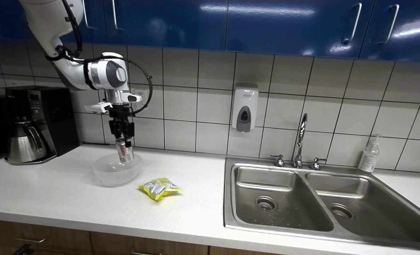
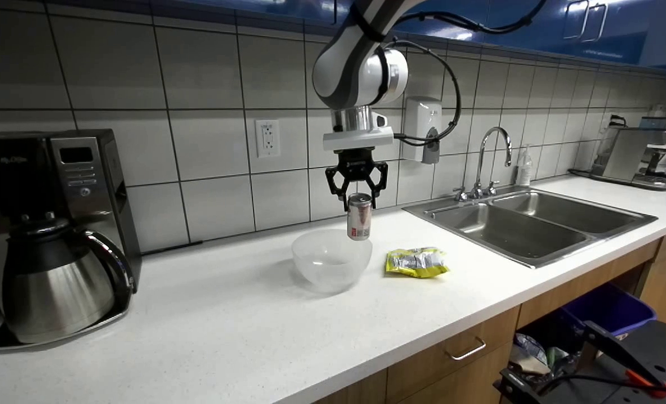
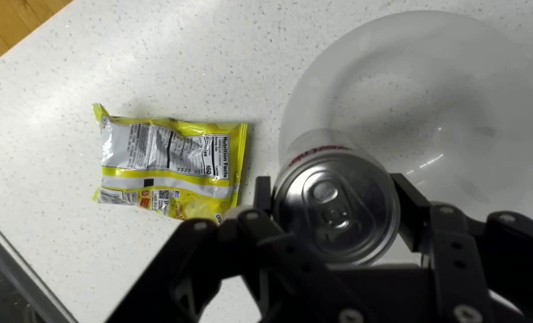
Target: Put the can inside the bowl
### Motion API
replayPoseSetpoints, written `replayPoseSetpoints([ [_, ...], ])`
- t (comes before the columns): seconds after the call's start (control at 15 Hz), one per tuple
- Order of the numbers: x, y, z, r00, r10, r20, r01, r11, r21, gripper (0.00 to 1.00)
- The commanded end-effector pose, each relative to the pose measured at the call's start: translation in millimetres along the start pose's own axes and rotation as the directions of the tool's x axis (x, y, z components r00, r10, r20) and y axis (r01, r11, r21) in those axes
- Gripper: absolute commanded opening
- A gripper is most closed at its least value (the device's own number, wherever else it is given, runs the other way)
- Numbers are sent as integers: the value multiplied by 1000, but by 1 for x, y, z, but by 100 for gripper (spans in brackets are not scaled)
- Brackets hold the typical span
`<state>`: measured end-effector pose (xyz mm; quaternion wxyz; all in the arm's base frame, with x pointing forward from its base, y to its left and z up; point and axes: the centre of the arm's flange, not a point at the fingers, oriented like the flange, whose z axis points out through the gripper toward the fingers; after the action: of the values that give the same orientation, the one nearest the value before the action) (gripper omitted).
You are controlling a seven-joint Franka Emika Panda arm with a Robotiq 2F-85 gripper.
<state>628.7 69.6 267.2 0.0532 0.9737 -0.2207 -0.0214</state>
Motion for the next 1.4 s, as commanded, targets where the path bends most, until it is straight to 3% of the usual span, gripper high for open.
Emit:
replayPoseSetpoints([
  [0.0, 10, -15, 2, 1000, -12, 8, 12, 1000, -8, 40],
  [0.93, 25, -43, 73, 998, -21, 58, 22, 999, -25, 40],
  [1.33, 28, -47, 84, 998, -24, 60, 26, 999, -24, 40],
])
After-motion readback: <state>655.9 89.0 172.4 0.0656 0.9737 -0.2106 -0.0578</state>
